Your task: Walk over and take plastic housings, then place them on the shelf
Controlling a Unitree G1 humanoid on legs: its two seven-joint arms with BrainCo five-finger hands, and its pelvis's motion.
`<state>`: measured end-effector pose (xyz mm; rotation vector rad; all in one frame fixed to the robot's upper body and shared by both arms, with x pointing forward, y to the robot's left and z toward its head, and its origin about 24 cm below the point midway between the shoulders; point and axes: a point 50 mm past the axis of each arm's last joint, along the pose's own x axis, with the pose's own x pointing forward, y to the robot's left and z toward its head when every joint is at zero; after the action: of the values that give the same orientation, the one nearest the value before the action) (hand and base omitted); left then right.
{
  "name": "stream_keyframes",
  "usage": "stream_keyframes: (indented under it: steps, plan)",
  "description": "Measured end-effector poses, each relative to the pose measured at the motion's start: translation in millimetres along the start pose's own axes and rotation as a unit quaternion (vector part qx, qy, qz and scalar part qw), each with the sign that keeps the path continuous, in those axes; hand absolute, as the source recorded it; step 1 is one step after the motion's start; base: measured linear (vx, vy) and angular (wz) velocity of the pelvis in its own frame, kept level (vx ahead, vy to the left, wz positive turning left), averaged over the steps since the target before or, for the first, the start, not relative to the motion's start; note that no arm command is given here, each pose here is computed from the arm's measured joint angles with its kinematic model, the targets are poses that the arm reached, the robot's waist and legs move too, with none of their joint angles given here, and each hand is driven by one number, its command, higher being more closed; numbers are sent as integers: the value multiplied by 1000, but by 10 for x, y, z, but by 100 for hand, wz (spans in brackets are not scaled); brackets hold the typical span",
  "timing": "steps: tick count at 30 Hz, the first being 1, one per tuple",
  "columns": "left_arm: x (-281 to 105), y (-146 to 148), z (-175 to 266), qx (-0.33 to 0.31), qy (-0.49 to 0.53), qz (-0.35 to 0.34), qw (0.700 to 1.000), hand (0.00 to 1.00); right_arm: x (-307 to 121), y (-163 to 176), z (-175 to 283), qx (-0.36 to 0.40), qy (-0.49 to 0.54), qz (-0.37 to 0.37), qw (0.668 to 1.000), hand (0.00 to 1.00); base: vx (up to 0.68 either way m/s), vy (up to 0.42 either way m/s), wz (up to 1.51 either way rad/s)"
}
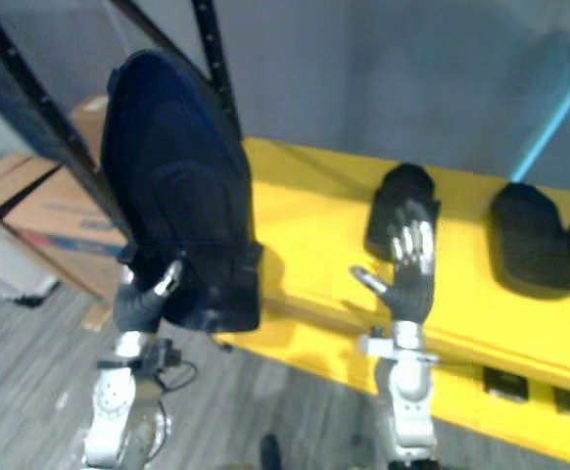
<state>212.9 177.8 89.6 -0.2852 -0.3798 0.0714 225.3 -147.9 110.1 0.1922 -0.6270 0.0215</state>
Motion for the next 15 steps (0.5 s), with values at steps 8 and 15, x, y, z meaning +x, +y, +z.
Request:
stream_keyframes:
  steps: [8, 15]
  plan:
    - [-91, 46, 182, 7, -37, 49, 998, 100, 249, 57, 145, -22, -58, 45, 997, 0, 42, -101, 20]
    - [58, 158, 401, 81, -95, 59, 990, 100, 87, -33, 249, -27, -45, 1, 999, 0, -20, 10, -30]
